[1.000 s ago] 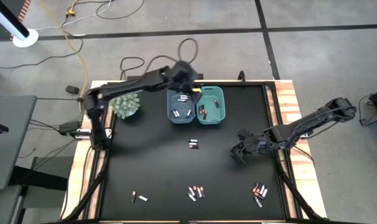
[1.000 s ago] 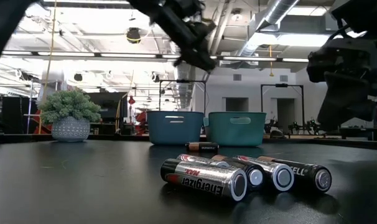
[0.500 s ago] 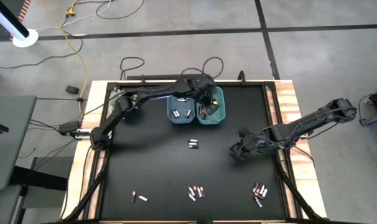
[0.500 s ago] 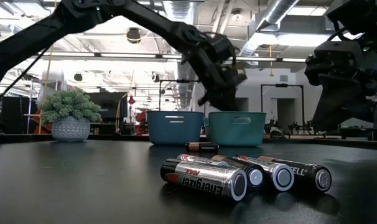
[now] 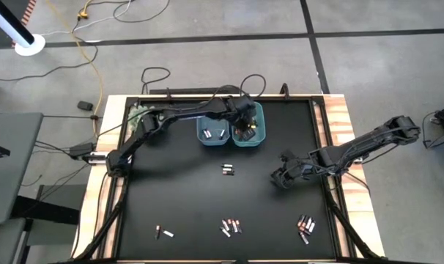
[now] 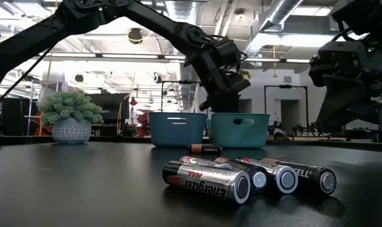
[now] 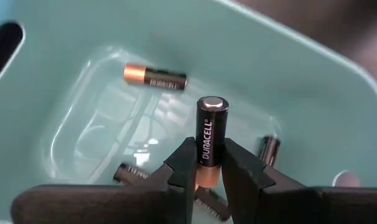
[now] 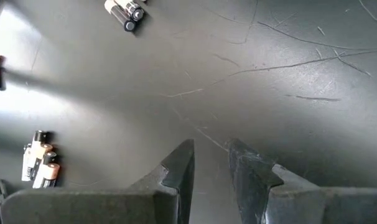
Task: Sort batteries
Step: Put the black battery into the green bin
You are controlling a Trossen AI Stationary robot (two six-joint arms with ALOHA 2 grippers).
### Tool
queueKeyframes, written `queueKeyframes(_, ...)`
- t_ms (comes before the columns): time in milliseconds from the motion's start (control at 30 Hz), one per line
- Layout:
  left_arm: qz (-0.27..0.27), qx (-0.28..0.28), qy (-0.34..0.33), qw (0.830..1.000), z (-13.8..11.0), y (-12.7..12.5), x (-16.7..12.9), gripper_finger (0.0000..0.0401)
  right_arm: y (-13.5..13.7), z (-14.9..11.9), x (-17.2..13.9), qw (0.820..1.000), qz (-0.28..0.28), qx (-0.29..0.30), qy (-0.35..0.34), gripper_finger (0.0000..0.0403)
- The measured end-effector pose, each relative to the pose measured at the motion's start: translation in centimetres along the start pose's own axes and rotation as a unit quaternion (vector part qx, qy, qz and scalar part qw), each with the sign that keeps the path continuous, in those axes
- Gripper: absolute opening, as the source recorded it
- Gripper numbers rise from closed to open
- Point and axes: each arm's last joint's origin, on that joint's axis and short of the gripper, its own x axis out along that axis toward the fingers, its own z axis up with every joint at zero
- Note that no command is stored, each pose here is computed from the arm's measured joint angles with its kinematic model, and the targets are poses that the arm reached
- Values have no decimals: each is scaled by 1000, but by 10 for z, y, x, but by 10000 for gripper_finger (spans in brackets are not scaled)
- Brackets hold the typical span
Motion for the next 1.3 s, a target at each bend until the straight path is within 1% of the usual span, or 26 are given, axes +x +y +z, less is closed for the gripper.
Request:
queueKeyframes(100, 2, 6, 15, 1000, -3, 1, 0, 76, 0, 0, 0, 1000, 1, 7, 0, 118)
queueKeyframes(333, 2, 11, 15, 1000, -3, 1, 0, 130, 0, 0, 0, 1000, 1, 8, -1, 118)
queueKeyframes(467, 2, 11, 15, 1000, -3, 1, 0, 140, 0, 0, 0, 1000, 1, 8, -1, 118)
queueKeyframes(567, 4, -7, 23, 1000, -4, 0, -4, 139, 0, 0, 0, 1000, 1, 8, -1, 118)
queueKeyframes(633, 6, -15, 21, 1000, -1, 0, -13, 136, 0, 0, 0, 1000, 1, 8, -1, 118)
queueKeyframes(700, 20, -12, 28, 999, -1, -1, -23, 133, 0, 0, 0, 1000, 1, 8, -1, 118)
queueKeyframes(833, 65, -13, 45, 997, -2, -5, -45, 127, 0, 0, 0, 1000, 1, 13, 0, 118)
queueKeyframes(967, 75, -33, 48, 995, -1, -15, -73, 126, 0, 0, 0, 1000, 1, 21, 0, 118)
queueKeyframes(1100, 86, -73, 62, 992, -5, -28, -99, 126, 1, -2, 0, 1000, 3, 24, 3, 118)
queueKeyframes(1300, 155, -101, 97, 978, -25, -65, -138, 125, 5, -13, -3, 1000, 15, -1, 22, 118)
